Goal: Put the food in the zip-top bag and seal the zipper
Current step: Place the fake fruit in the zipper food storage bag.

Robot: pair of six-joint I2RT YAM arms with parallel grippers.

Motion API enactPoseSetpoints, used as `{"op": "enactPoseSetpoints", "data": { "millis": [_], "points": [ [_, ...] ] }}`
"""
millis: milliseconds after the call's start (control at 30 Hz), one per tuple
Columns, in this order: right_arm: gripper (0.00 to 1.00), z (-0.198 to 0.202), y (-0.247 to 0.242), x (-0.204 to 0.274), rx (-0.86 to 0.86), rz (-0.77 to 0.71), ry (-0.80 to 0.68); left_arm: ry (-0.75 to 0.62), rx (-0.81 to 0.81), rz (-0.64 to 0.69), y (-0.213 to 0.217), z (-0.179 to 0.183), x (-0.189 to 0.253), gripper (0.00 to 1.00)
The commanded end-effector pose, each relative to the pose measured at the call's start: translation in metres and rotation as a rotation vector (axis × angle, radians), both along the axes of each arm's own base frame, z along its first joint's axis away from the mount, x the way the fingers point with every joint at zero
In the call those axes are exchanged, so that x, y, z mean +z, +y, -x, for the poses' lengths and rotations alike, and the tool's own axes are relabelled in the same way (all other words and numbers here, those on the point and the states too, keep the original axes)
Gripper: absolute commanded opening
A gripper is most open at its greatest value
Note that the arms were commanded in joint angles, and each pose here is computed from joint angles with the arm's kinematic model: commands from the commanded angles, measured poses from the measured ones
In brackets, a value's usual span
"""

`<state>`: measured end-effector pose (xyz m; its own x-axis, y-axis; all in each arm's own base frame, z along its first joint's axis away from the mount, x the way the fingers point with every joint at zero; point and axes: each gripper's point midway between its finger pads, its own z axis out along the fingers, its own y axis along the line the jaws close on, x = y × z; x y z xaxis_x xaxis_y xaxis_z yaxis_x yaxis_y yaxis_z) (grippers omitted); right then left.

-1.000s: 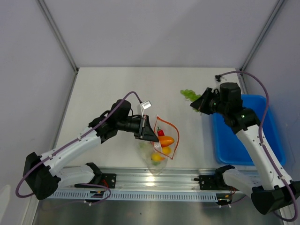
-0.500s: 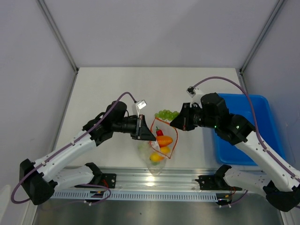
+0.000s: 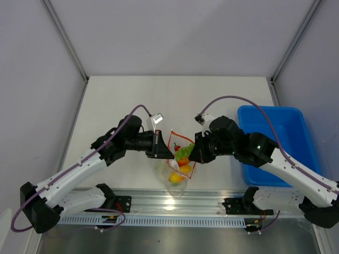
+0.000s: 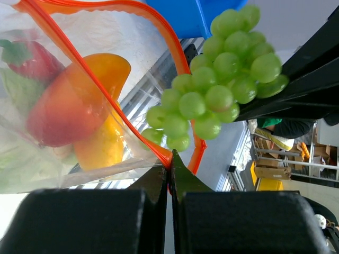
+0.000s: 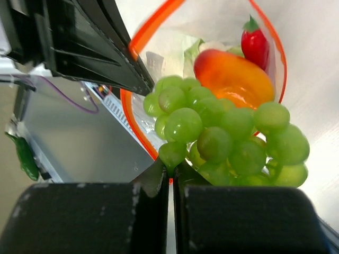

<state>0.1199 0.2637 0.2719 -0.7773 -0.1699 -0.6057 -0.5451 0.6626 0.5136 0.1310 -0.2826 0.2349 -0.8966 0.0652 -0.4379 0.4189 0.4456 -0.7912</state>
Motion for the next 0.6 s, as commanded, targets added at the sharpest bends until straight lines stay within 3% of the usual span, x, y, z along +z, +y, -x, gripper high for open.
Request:
{"op": "enactPoseSetpoints", "data": {
  "millis": [0, 333, 533, 567],
  "points": [
    [0.00, -0.001, 0.007, 0.006, 0.035, 0.030, -0.038, -0.043, 0.014, 0.040, 0.001, -0.003, 0.020, 0.01],
    [0.00, -0.021, 0.040, -0.015, 0.077, 0.137, -0.063, -0.043, 0.013, 0.055, 0.004, 0.003, 0.019, 0.01],
    [0.00, -0.034, 0.059, -0.010, 0.042, 0.113, -0.062, -0.043, 0.013, 0.064, 0.004, 0.004, 0.019, 0.01],
    [0.04, -0.036, 0.061, -0.012, 0.039, 0.122, -0.060, -0.039, 0.012, 0.061, 0.005, 0.004, 0.018, 0.01]
  ]
}}
